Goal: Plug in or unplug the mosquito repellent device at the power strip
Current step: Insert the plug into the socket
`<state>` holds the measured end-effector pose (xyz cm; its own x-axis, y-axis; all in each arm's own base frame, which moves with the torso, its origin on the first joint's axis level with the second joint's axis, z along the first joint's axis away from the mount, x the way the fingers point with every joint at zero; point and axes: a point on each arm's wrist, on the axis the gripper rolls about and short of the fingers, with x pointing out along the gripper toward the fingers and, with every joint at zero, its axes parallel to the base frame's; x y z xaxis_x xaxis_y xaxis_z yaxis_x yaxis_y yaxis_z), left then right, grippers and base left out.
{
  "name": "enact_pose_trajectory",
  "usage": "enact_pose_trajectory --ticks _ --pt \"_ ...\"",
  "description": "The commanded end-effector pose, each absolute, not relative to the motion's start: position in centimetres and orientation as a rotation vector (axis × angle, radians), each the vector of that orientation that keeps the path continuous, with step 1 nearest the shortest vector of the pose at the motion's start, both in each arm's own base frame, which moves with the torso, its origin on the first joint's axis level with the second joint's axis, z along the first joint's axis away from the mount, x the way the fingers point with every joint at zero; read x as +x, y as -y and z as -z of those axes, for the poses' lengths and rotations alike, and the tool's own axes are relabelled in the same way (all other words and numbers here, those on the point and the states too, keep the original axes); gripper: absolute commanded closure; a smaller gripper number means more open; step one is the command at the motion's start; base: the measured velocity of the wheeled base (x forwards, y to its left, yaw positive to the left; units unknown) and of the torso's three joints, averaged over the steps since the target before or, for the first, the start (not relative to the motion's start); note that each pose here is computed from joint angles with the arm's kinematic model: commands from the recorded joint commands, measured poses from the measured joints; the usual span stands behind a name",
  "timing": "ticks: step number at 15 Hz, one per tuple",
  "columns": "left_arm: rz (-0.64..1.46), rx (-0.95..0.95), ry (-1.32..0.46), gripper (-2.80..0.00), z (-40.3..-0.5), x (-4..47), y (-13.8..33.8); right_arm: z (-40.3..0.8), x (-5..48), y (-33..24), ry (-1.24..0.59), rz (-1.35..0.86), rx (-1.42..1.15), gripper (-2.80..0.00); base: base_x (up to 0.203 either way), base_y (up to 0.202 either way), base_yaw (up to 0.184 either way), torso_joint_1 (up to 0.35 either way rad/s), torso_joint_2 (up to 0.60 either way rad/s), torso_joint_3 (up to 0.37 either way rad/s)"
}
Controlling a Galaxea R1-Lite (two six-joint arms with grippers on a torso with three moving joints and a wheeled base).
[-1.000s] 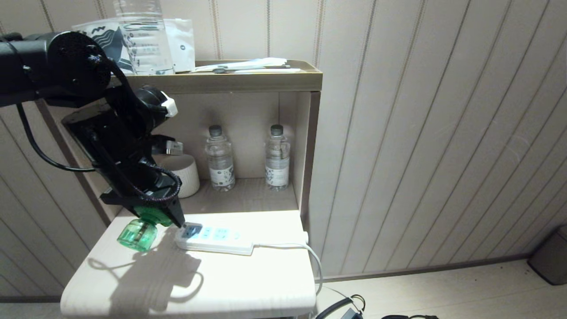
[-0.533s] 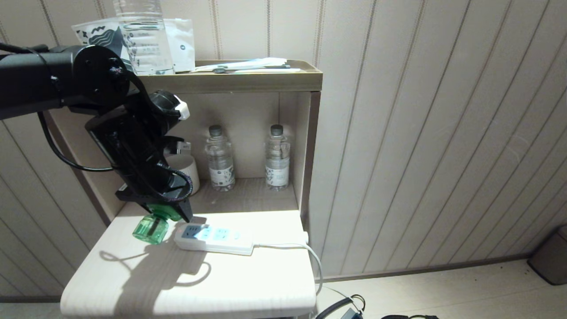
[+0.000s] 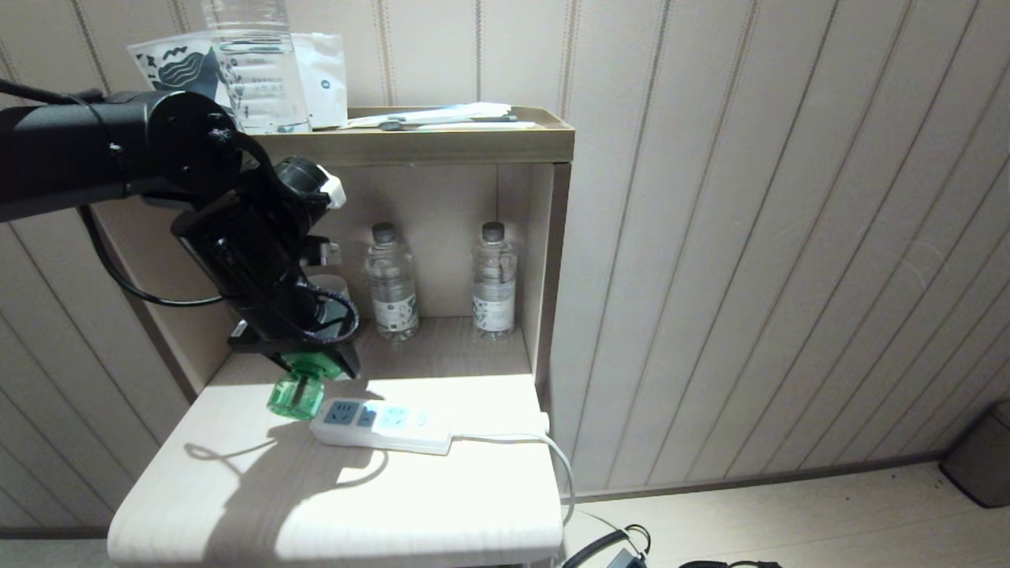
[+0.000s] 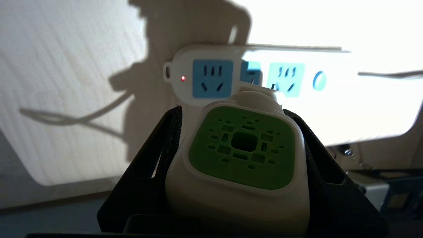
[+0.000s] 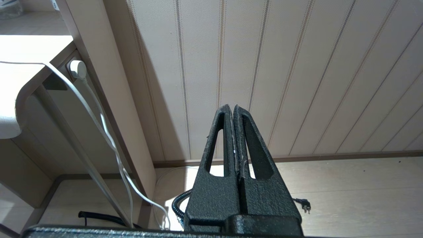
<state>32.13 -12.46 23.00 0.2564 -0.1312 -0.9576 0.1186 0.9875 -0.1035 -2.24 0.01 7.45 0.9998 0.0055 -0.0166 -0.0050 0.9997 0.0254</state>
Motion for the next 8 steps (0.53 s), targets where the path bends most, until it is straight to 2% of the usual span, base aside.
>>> enact_pose_trajectory --ticks 1,8 --pt "0.161 -0.035 -1.283 0.0 -23.32 32.15 12.18 -7.45 -2.23 -0.01 -0.017 -0.006 0.026 0.0 0.0 0.0 0.0 0.0 0.0 0.0" --pt "0.143 -0.048 -1.285 0.0 -23.13 32.35 11.54 -7.45 -2.23 -0.01 -0.017 -0.006 0.026 0.0 0.0 0.0 0.0 0.0 0.0 0.0"
